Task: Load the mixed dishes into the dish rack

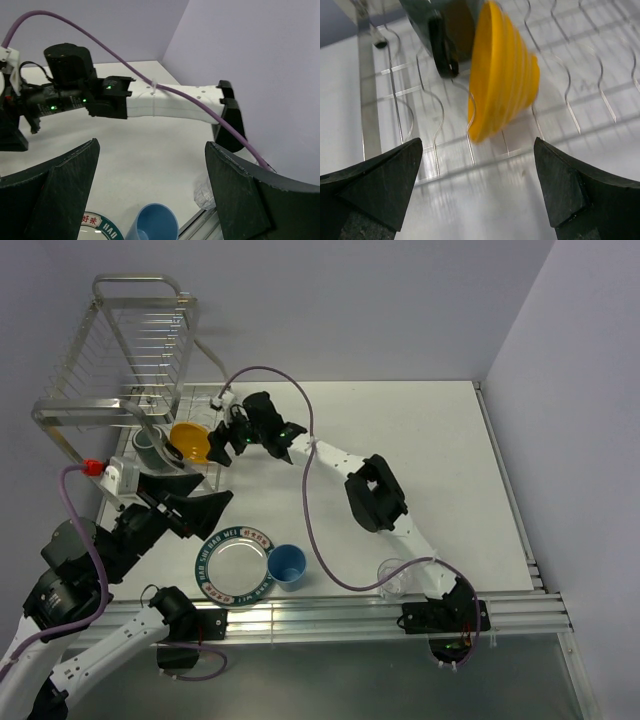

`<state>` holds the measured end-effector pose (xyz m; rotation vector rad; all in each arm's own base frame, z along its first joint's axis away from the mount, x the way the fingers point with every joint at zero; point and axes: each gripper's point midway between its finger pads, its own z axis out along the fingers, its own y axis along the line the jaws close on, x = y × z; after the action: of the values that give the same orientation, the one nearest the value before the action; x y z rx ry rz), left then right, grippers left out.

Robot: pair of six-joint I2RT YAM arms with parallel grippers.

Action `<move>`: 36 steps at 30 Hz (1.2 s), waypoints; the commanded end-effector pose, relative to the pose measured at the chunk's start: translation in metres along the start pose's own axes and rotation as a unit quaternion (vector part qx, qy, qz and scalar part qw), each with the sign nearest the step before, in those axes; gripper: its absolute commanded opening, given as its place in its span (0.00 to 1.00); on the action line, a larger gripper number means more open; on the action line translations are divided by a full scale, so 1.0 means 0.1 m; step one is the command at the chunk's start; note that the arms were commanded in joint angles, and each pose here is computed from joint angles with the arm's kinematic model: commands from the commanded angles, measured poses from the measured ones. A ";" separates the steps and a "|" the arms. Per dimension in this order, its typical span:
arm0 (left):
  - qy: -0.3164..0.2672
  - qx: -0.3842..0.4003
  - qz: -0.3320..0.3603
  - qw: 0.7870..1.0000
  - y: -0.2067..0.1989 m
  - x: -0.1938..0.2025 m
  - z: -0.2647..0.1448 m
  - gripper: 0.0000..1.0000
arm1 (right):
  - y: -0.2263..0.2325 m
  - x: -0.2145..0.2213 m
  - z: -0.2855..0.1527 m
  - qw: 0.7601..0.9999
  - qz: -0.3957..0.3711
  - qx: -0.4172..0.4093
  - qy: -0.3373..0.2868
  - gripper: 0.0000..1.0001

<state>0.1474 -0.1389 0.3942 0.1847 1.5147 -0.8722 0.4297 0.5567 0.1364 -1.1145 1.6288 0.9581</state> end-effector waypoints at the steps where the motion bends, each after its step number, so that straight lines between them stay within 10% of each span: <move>1: -0.015 -0.015 -0.001 1.000 0.02 -0.13 0.01 0.93 | -0.17 -0.98 -0.51 0.992 -0.004 0.069 -0.103 1.00; 10: -0.035 -0.074 -0.039 0.996 0.13 -0.36 -0.05 0.92 | -0.36 -1.22 -1.46 0.956 0.111 0.224 -0.155 1.00; 22: -0.015 -0.075 -0.045 0.996 -0.07 -0.73 0.02 0.89 | 0.60 -0.34 -2.62 0.876 0.211 0.435 -0.006 1.00; 36: 0.031 -0.083 -0.062 0.994 -0.03 -0.31 0.61 0.87 | 0.99 -0.26 -3.07 0.891 0.204 0.405 0.027 1.00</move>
<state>0.1813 -0.1454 0.4453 0.0094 1.6197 -0.8239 0.2575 0.3247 0.2248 -0.2484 2.1194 0.4539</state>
